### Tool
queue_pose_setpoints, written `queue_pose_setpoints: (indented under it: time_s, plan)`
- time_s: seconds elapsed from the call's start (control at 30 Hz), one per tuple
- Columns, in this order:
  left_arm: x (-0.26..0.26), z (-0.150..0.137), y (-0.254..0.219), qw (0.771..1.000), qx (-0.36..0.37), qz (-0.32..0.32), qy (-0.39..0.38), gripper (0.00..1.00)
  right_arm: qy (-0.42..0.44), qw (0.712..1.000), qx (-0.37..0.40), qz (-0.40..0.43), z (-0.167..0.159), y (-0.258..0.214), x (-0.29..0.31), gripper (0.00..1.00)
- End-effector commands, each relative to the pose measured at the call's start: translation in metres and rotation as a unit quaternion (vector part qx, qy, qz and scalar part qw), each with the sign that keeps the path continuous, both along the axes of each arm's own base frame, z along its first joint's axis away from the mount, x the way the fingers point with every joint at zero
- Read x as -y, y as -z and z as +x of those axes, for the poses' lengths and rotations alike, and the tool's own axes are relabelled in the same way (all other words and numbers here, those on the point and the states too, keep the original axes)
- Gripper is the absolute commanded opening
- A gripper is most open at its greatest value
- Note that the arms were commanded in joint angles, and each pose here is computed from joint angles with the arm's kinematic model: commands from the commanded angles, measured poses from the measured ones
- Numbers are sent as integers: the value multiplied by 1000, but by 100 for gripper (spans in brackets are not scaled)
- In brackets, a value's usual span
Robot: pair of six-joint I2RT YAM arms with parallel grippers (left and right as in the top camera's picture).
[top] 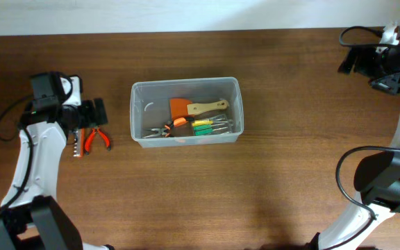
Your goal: Pack container
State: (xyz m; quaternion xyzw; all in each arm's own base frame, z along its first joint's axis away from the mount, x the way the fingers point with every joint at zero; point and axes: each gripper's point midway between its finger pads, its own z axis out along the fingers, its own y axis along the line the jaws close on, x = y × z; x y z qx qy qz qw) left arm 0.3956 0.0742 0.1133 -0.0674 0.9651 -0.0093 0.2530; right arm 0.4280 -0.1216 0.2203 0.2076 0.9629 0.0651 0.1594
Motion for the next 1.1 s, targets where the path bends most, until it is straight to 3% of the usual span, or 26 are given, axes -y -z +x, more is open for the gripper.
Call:
queue_pose_setpoints:
  time_s: [0.0, 0.2, 0.5, 0.63, 0.77, 1.07]
  plan:
    - [7, -2, 17, 998, -36, 22, 37, 96, 1, 1000, -3, 11, 1, 4, -3, 99]
    - [13, -5, 44, 994, -82, 61, -23, 96, 1, 1000, -4, 11, 0, 4, -3, 98]
    - [30, -21, 90, 981, -150, 19, -123, 92, 0, 1000, -12, 18, -3, 5, -6, 98]
    - [30, -29, 111, 974, -183, 17, -133, 89, 0, 1000, -21, 21, -8, 6, -8, 99]
    - [30, -30, 126, 971, -197, 18, -135, 73, 0, 999, -25, 23, -10, 7, -8, 98]
    - [20, -29, 132, 964, -189, 31, -186, 63, 0, 999, -29, 24, -11, 7, -9, 98]
